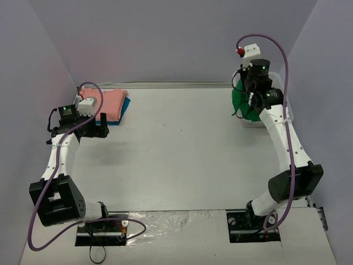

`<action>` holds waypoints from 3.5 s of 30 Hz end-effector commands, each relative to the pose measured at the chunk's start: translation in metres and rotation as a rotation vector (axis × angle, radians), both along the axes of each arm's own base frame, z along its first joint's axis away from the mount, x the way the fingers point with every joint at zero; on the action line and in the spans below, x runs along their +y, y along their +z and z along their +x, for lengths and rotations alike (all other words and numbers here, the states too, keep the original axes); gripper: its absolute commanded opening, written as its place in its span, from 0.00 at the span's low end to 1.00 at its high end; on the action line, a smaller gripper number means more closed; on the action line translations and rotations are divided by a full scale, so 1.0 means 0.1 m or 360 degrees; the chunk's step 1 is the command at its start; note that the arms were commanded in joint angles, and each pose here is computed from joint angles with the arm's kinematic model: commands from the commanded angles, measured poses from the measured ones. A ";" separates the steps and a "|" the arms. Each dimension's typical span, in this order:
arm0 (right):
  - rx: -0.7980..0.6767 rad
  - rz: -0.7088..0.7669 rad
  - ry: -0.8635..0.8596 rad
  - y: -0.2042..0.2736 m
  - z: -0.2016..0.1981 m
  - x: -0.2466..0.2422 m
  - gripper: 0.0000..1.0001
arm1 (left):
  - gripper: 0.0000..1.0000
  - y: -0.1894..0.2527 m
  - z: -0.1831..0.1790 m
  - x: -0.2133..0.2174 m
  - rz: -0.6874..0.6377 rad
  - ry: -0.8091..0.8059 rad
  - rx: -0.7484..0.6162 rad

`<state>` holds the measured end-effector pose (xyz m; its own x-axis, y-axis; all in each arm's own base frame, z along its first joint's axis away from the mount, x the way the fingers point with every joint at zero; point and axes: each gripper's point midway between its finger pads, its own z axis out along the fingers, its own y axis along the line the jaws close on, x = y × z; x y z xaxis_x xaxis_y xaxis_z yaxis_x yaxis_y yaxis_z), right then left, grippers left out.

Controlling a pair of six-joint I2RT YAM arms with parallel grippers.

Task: Fold and stack the t-shirts
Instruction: Grab crumpled tshirt from bin with the right arm, then move the tshirt to the center of the board, then flatten out the tshirt

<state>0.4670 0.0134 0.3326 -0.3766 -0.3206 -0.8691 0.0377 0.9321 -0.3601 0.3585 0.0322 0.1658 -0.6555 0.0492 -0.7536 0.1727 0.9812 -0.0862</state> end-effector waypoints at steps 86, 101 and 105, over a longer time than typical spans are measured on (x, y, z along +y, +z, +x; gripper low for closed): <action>0.1283 -0.0148 0.1076 -2.15 -1.00 1.33 0.00 | 0.92 -0.71 -0.09 -0.54 0.0448 -0.0456 0.0255; 0.0739 -0.0187 0.0216 -2.05 0.49 0.66 0.00 | 0.92 -0.84 -0.19 -0.60 0.0482 -0.0513 0.0298; 0.0716 -0.0229 0.0147 -2.06 0.63 0.58 0.14 | 0.91 -0.86 -0.21 -0.61 0.0487 -0.0531 0.0307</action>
